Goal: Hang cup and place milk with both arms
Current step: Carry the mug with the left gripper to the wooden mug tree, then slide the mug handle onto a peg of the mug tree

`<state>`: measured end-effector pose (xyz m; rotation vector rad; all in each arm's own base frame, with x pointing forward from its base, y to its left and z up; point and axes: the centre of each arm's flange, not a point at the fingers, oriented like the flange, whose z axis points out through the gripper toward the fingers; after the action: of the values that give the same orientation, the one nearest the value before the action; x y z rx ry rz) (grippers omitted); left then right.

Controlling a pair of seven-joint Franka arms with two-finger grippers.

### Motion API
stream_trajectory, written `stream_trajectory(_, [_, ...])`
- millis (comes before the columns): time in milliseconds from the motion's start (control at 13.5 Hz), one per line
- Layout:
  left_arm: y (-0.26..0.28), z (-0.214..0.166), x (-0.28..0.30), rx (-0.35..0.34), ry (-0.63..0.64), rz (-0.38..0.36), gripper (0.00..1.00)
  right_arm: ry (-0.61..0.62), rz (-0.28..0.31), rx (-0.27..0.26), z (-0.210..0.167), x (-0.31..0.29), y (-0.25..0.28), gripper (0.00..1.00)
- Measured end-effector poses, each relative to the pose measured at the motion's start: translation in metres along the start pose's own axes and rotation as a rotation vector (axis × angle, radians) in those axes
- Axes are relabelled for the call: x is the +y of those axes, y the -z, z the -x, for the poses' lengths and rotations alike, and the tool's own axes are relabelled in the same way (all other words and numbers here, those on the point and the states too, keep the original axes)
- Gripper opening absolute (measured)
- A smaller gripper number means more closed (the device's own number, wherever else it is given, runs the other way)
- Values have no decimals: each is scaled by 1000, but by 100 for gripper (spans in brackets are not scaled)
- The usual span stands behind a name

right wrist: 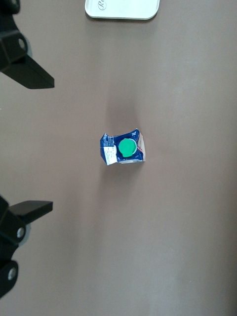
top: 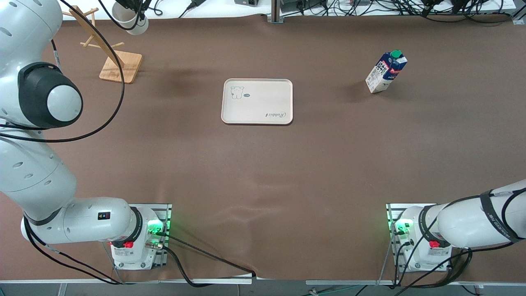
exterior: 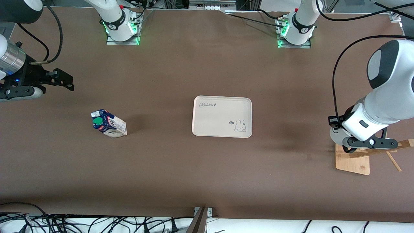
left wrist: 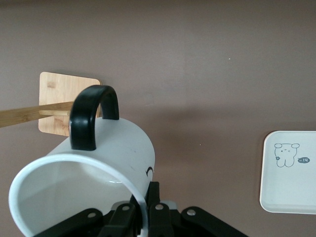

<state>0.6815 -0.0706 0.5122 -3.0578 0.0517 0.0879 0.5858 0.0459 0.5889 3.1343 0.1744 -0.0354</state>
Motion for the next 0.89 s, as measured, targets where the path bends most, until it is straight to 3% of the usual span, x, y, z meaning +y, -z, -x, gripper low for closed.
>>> stream_trajectory(892, [-29,-9,-63,-40,34,46,7,9,20,-1,0,-3,0,100])
